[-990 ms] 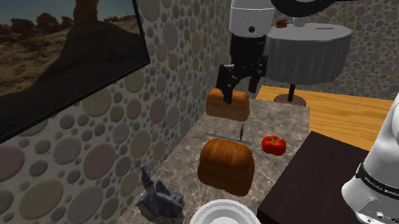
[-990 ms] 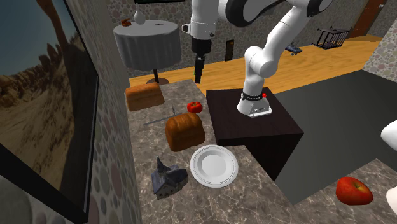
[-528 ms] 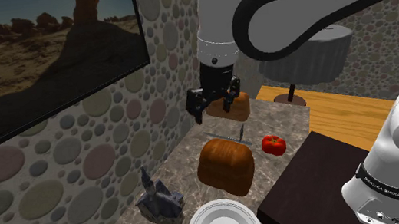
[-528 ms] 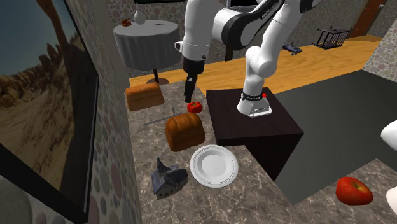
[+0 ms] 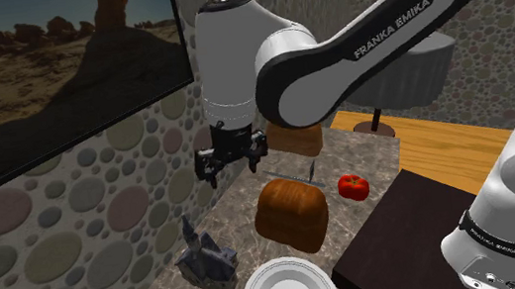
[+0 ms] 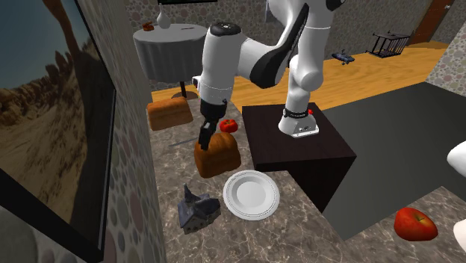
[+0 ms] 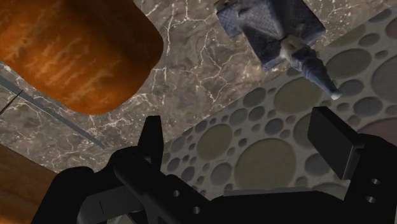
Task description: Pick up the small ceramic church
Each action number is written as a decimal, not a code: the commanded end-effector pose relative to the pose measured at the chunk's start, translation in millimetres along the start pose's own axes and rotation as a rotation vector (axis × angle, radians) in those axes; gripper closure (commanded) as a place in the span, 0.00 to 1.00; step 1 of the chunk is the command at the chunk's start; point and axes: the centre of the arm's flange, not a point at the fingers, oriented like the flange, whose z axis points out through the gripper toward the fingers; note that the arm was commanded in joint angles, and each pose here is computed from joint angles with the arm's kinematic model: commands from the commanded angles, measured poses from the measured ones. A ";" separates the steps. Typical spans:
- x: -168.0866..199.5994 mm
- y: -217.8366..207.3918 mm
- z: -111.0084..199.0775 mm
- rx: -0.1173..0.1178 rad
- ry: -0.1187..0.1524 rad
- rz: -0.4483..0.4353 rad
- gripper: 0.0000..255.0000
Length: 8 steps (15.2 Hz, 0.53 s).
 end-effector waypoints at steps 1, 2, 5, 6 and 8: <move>0.0 -20.3 13.7 -0.003 0.020 0.018 0.00; 2.0 -31.2 20.8 -0.005 0.027 0.025 0.00; 8.7 -63.9 42.4 -0.011 0.051 0.048 0.00; 11.3 -74.7 49.6 -0.013 0.059 0.056 0.00; 16.8 -96.3 64.0 -0.017 0.074 0.071 0.00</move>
